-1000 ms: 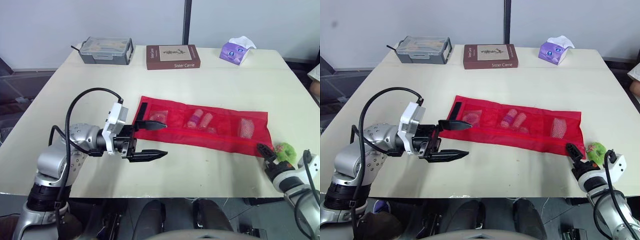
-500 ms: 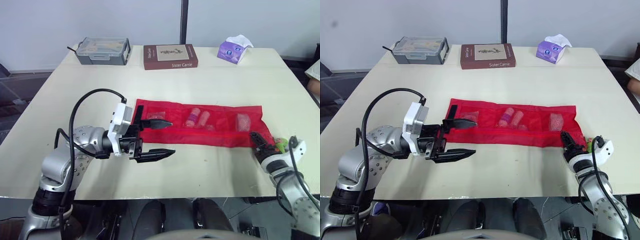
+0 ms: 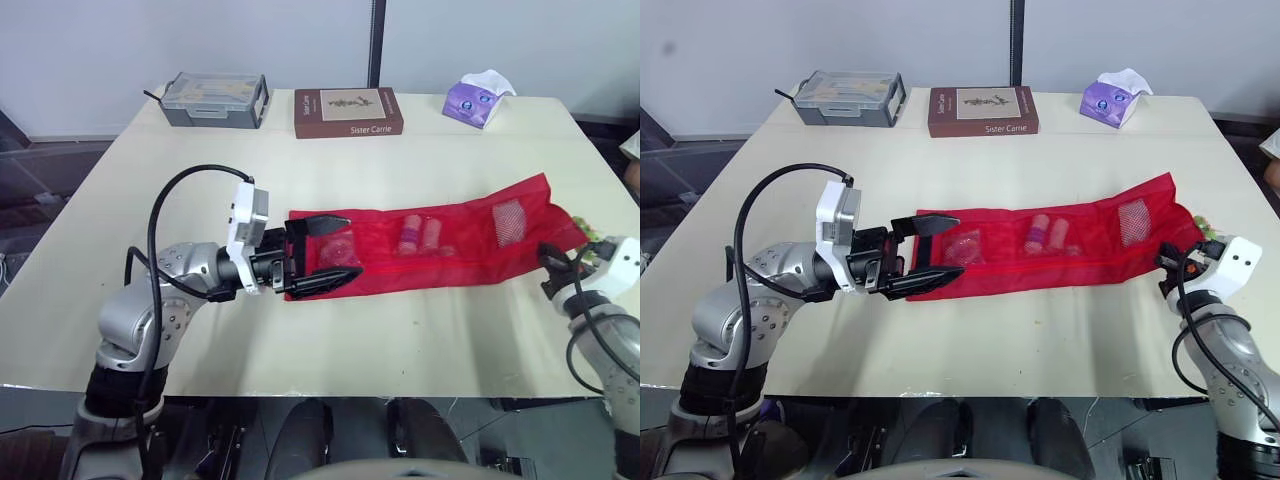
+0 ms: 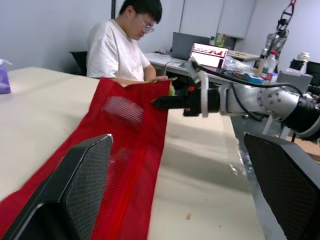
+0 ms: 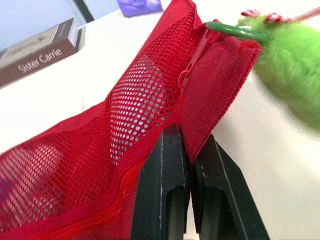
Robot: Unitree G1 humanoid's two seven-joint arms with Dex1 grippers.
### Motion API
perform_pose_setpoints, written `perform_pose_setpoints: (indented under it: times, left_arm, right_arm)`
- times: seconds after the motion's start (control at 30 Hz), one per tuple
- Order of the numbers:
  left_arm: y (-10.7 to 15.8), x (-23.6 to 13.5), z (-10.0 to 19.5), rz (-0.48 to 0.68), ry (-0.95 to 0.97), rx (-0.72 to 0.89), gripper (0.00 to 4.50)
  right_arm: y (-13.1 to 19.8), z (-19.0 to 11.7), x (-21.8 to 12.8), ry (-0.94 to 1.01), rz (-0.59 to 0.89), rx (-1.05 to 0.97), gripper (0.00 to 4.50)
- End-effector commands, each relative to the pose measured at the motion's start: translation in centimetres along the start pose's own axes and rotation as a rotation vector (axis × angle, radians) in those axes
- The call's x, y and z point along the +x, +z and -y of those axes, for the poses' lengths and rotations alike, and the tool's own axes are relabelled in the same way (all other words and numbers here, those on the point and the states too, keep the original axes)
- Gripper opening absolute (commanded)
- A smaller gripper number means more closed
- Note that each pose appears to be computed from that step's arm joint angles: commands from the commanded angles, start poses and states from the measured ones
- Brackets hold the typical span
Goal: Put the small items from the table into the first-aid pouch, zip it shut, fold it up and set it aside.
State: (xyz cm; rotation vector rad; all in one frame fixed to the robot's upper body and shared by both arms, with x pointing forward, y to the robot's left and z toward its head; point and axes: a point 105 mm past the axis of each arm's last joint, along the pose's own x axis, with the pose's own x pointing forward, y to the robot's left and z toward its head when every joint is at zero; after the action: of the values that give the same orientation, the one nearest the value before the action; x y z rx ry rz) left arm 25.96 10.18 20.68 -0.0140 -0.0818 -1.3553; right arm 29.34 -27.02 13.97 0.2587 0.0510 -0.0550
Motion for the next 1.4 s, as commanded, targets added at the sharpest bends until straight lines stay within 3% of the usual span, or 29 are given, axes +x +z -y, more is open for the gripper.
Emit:
perform_pose_setpoints:
  times: [0.03, 0.3, 0.63, 0.83, 1.0, 1.1, 1.17, 1.2, 1.23, 1.37, 1.4]
  left_arm:
    - [0.2, -0.1, -0.2, 0.014, 0.002, 0.027, 4.50]
    - [-0.1, -1.5, -0.1, 0.007, -0.004, 0.027, 4.50]
    - [-1.0, -3.6, -0.4, -0.048, 0.028, 0.030, 4.50]
    - [-0.2, -3.9, 0.3, -0.047, -0.006, 0.034, 4.50]
    - [-0.5, -3.8, 0.1, -0.064, 0.005, 0.023, 4.50]
    - [-1.4, -4.2, 0.1, -0.083, 0.022, -0.002, 4.50]
    - [-2.0, -4.7, 0.2, -0.095, 0.033, -0.020, 4.50]
    - [-2.2, -4.8, 0.2, -0.099, 0.037, -0.026, 4.50]
    - [-2.3, -5.0, 0.3, -0.102, 0.042, -0.033, 4.50]
    - [-3.6, -5.7, 0.2, -0.117, 0.085, -0.119, 4.50]
    - [-3.9, -5.9, 0.3, -0.120, 0.093, -0.148, 4.50]
  right_arm:
    - [2.2, -1.2, -0.7, 0.075, 0.057, -0.131, 0.02]
    - [1.2, -6.2, -1.8, 0.317, 0.022, -0.411, 0.02]
    - [-4.9, -13.5, -1.3, 0.568, -0.070, -0.627, 0.02]
    - [-8.9, -14.8, -1.3, 0.701, -0.173, -0.810, 0.02]
    - [-10.2, -15.9, -1.2, 0.784, -0.227, -0.795, 0.02]
    - [-10.1, -16.7, -1.6, 0.849, -0.249, -0.765, 0.87]
    - [-9.5, -16.6, -2.2, 0.883, -0.262, -0.733, 1.93]
    - [-9.3, -16.3, -2.4, 0.892, -0.266, -0.728, 2.10]
    - [-8.9, -16.1, -2.6, 0.904, -0.266, -0.724, 2.82]
    - [-6.0, -15.2, -4.2, 0.976, -0.211, -0.677, 4.43]
    - [-5.3, -15.0, -4.6, 0.993, -0.202, -0.654, 4.43]
